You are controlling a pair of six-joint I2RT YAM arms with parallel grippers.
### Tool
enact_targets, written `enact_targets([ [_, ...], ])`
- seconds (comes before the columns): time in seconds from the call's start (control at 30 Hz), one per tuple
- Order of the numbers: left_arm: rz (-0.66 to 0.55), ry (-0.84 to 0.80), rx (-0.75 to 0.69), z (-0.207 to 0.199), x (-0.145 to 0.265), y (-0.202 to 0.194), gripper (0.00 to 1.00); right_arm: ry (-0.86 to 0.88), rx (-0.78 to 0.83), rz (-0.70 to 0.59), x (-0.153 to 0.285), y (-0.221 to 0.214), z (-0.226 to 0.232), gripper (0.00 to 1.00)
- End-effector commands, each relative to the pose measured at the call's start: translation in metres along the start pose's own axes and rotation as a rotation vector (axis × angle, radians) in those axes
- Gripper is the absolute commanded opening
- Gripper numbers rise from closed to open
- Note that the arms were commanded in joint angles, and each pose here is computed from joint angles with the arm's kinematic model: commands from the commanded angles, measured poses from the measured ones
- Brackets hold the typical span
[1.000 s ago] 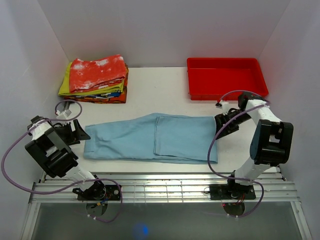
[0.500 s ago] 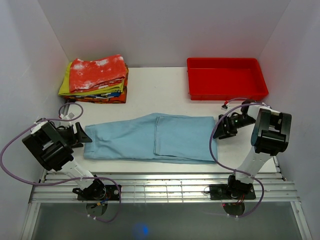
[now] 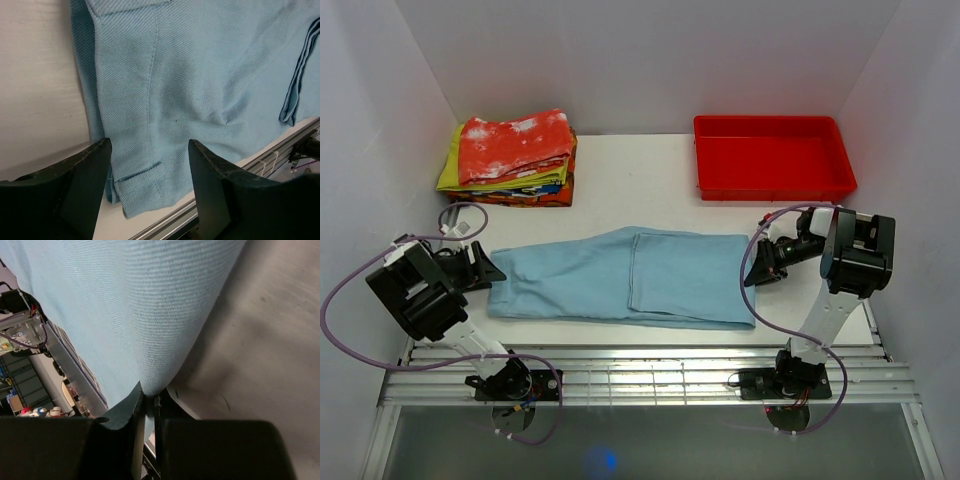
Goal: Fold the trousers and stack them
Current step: Fold the trousers
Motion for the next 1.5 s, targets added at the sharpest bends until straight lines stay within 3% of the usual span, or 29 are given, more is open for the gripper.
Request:
enact_targets([
  [0.0, -0.007, -0.042, -0.056, -0.011, -0.005, 0.0, 0.72, -0.123, 0.097, -0.071, 0.033, 0.022, -0.001, 0.08],
  [0.23, 0.038, -0.074, -0.109, -0.027, -0.021, -0.008, 0.62, -0.287, 0.222, -0.183, 0.116, 0.047, 0.019, 0.08],
  [0.47, 0.098, -0.123, -0.143, -0.056, -0.046, -0.009, 0.57, -0.22, 0.321, -0.256, 0.134, 0.06, 0.064, 0.08],
  [0.7, 0.166, -0.194, -0.097, -0.066, -0.06, -0.013, 0.6, -0.045, 0.436, -0.312, 0.092, 0.087, 0.126, 0.08],
  [1.0, 0.253, -0.213, -0.008, -0.066, -0.082, -0.016, 0.51, 0.002, 0.541, -0.394, 0.041, 0.124, 0.18, 0.08],
  [1.17, 0.308, -0.229, 0.093, -0.061, -0.096, -0.019, 0.31, 0.078, 0.572, -0.37, 0.006, 0.137, 0.205, 0.08],
  [1.43, 0.306, -0.249, 0.111, -0.06, -0.102, -0.018, 0.0, 0.162, 0.645, -0.302, -0.058, 0.149, 0.253, 0.08],
  [1.47, 0.309, -0.252, 0.116, -0.059, -0.103, -0.019, 0.0, 0.171, 0.653, -0.295, -0.064, 0.15, 0.257, 0.08],
])
Point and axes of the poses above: each gripper's point midway between its finger pads, its own x axis back along the fingers, its own z axis along the line the jaws close on, y = z × x, the point moved 9 cm from there along x, back along the fingers, and after that the axes turned 14 degrees about x, right-handed, at the moved point
